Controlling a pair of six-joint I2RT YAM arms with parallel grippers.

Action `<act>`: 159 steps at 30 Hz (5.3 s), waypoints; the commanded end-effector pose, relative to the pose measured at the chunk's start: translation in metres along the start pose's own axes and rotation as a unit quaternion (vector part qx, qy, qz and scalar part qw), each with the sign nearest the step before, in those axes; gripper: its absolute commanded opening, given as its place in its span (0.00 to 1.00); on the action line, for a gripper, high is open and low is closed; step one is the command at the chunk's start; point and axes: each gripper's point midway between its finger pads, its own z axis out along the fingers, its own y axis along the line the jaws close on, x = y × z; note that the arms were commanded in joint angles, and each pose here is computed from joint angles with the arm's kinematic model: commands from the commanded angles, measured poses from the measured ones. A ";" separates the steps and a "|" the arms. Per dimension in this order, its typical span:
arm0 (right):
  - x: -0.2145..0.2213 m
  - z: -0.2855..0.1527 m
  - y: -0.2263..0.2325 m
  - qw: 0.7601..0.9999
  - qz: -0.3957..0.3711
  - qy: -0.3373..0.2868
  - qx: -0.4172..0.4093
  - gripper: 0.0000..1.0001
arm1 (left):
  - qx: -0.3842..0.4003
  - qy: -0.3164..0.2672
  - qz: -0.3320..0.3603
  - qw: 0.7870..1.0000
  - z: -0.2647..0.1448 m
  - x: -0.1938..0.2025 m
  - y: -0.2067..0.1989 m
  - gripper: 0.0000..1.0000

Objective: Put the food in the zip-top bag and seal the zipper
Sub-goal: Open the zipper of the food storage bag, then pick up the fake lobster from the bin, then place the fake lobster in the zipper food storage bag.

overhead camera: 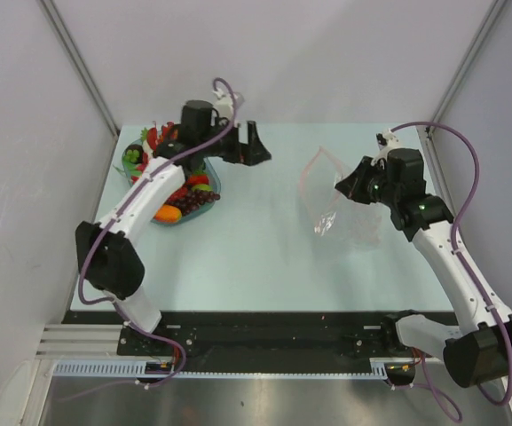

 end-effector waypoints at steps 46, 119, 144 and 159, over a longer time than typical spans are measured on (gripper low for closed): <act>-0.013 0.045 -0.008 1.000 -0.006 -0.003 -0.001 0.00 | -0.415 -0.001 -0.197 0.888 -0.146 -0.001 0.305 0.75; -0.011 -0.006 0.142 0.876 0.148 0.167 -0.427 0.00 | 0.326 -0.316 0.334 0.826 -0.100 -0.062 -0.179 0.03; -0.015 -0.013 0.121 0.849 0.171 0.209 -0.455 0.00 | 0.290 -0.254 0.325 0.863 -0.062 -0.020 -0.157 0.77; -0.018 -0.012 0.119 0.844 0.172 0.210 -0.462 0.00 | 0.127 -0.176 0.147 0.965 -0.083 -0.003 -0.085 0.84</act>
